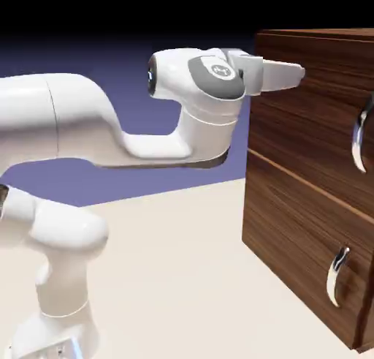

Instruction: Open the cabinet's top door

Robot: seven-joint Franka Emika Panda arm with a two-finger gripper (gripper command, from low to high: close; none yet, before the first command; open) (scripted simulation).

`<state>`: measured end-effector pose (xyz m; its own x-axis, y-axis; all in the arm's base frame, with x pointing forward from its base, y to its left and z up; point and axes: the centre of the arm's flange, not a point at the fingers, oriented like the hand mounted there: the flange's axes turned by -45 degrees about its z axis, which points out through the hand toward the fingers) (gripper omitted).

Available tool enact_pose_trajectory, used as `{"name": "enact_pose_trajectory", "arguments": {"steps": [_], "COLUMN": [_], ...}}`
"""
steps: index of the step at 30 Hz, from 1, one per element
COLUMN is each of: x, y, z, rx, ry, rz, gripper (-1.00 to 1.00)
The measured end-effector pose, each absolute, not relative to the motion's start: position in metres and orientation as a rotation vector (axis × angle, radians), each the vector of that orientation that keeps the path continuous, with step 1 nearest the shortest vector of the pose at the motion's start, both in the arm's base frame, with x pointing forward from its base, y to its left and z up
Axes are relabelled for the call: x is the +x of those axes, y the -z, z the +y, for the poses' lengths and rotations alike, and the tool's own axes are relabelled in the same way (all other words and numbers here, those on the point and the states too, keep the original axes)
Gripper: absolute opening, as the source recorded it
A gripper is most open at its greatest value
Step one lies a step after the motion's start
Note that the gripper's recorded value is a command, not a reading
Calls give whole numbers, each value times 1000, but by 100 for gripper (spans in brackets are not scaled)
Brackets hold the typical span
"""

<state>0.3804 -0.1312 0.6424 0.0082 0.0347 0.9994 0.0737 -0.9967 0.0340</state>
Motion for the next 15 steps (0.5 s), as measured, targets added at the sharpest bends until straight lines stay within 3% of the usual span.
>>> {"name": "enact_pose_trajectory", "arguments": {"steps": [15], "x": [433], "y": [-545], "z": [-223], "rx": [-2195], "ry": [2207], "rz": [-47], "gripper": [100]}}
